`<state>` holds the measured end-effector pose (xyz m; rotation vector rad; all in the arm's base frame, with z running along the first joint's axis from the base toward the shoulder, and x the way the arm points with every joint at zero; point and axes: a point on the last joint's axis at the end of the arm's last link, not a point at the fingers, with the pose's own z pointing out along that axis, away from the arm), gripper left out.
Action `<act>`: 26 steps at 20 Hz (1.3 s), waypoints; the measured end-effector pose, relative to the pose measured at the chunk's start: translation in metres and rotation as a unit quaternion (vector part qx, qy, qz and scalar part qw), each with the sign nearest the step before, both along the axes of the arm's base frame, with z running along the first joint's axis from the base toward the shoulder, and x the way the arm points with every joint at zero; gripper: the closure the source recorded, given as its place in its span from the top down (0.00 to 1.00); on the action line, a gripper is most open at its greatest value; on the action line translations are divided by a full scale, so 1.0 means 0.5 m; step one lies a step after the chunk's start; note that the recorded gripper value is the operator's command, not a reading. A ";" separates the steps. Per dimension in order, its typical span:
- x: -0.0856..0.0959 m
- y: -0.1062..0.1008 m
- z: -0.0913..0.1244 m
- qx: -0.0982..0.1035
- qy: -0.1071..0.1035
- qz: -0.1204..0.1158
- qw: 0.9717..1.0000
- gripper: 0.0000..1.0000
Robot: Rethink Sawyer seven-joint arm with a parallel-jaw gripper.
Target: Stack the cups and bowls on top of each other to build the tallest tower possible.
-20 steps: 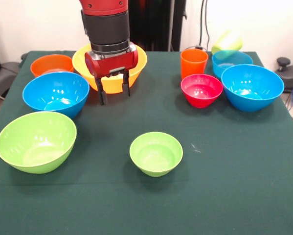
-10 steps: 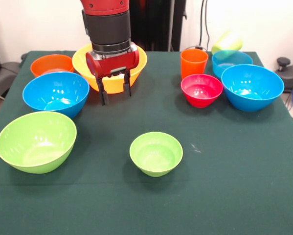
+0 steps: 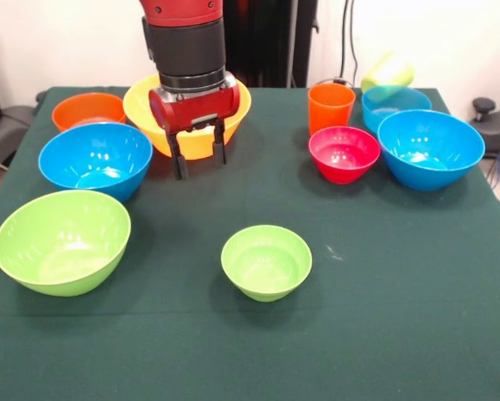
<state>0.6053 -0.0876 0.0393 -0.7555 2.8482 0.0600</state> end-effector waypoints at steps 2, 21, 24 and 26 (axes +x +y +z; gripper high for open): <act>0.000 0.002 0.000 0.000 0.000 0.001 1.000 1.00; 0.009 0.080 0.002 -0.001 0.000 0.033 0.999 1.00; 0.009 0.082 0.002 0.000 0.000 0.034 0.999 1.00; 0.009 0.084 0.002 0.000 0.000 0.034 0.999 1.00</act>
